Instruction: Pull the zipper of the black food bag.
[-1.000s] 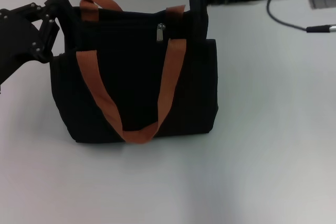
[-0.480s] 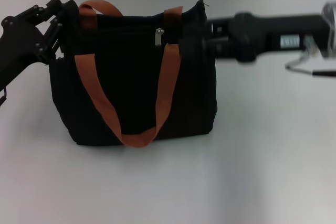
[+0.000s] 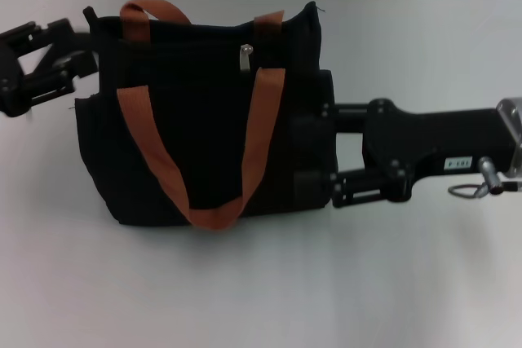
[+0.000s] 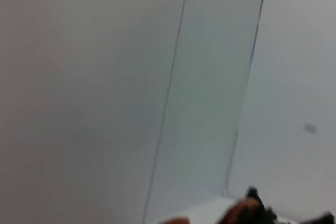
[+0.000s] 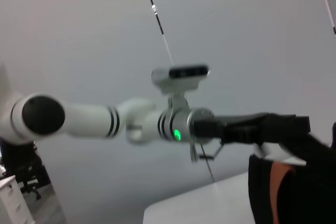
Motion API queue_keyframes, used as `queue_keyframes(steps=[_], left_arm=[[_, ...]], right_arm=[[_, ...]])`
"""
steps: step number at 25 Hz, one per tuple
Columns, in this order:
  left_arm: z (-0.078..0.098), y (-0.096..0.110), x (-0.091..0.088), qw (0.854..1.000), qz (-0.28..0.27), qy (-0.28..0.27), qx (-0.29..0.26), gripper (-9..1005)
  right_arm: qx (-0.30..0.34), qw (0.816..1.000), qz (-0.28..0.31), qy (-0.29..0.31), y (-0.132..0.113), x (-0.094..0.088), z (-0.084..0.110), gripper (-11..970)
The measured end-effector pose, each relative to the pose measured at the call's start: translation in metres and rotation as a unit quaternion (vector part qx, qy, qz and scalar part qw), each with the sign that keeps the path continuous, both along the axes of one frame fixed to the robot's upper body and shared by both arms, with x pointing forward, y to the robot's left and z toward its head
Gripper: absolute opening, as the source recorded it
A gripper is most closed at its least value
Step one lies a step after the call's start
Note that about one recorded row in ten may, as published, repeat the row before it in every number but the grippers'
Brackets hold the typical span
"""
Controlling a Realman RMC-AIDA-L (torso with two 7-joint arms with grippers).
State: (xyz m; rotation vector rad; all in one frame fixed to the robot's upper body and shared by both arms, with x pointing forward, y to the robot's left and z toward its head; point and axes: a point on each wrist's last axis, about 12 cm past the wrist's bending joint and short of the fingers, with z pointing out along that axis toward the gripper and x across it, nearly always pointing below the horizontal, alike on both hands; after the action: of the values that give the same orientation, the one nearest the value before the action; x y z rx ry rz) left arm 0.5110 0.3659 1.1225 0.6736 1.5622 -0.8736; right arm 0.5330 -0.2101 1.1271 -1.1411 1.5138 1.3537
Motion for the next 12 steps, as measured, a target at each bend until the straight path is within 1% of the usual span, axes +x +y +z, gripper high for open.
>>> queue_keyframes(steps=[1, 2, 3, 4, 5, 7, 8, 12], left_arm=[[0.000, 0.000, 0.000, 1.000, 0.000, 0.000, 0.000, 533], [0.000, 0.000, 0.000, 1.000, 0.000, 0.000, 0.000, 562], [0.010, 0.008, 0.002, 0.999, -0.015, 0.031, 0.012, 592], [0.010, 0.008, 0.002, 0.999, -0.015, 0.031, 0.012, 632], [0.018, 0.012, 0.002, 0.998, -0.027, 0.047, 0.016, 672], [0.018, 0.012, 0.002, 0.998, -0.027, 0.047, 0.016, 751], [0.027, 0.017, 0.001, 0.997, -0.041, 0.060, 0.022, 791], [0.027, 0.017, 0.001, 0.997, -0.041, 0.060, 0.022, 825]], right_arm=[[-0.004, 1.000, 0.003, -0.004, 0.000, -0.002, -0.005, 788], [-0.004, 1.000, 0.003, -0.004, 0.000, -0.002, -0.005, 788], [-0.006, 1.000, 0.005, -0.007, 0.000, -0.003, -0.007, 788], [-0.006, 1.000, 0.005, -0.007, 0.000, -0.003, -0.007, 788], [-0.011, 1.000, 0.009, -0.011, 0.000, -0.005, -0.012, 788], [-0.011, 1.000, 0.009, -0.010, 0.001, -0.006, -0.014, 788], [-0.010, 1.000, 0.010, -0.010, 0.001, -0.008, -0.017, 788], [-0.007, 1.000, 0.011, -0.012, 0.001, -0.010, -0.022, 788]])
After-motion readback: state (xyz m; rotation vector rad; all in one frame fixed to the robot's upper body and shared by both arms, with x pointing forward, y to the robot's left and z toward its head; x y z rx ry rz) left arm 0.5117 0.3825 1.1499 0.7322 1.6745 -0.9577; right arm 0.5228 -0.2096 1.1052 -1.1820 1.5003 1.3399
